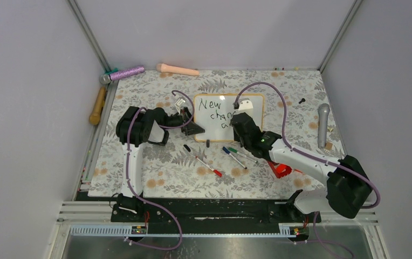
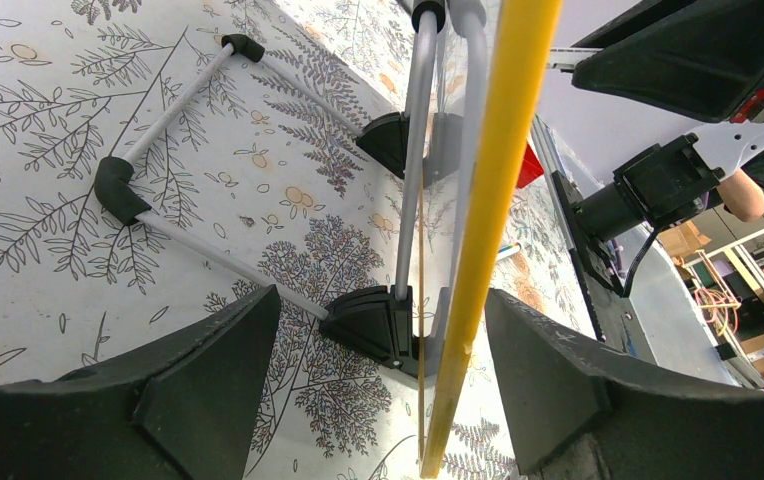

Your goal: Write a sentence on the whiteboard

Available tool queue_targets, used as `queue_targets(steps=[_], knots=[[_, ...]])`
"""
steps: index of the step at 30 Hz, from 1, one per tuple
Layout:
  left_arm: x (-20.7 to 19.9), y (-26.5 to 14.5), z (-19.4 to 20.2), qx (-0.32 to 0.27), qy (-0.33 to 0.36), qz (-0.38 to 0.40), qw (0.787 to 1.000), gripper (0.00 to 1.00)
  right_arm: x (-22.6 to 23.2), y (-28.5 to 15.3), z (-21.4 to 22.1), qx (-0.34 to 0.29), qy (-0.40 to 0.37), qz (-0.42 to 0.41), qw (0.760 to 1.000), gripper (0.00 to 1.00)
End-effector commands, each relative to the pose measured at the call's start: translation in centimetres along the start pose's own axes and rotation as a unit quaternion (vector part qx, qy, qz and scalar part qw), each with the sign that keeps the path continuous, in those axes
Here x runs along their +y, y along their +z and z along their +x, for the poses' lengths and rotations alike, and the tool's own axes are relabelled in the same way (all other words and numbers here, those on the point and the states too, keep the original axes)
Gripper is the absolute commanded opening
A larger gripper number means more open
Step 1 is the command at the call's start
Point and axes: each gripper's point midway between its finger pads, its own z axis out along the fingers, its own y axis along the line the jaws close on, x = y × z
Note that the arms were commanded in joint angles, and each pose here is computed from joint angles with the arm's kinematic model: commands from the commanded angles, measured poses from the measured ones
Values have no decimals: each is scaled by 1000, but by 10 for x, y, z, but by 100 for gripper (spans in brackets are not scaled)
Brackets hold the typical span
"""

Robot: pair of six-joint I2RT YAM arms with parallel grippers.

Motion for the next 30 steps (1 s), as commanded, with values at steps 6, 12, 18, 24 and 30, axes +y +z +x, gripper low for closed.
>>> queue_targets(steps=[6, 12, 18, 24, 30], knots=[[5, -3, 8, 6, -19, -4, 1000, 78, -14, -1, -14, -9, -5, 46, 999, 0], [5, -3, 8, 6, -19, -4, 1000, 79, -11, 3, -16, -4, -9, 49, 999, 0], [5, -3, 8, 6, -19, -3, 1000, 79, -12, 6, -16, -2, -10, 53, 999, 0], [5, -3, 8, 6, -19, -4, 1000, 79, -15, 10, -15, 3, -12, 64, 998, 0], [5, -3, 8, 6, -19, -4, 1000, 79, -17, 12, -13, 5, -14, 74, 997, 0]])
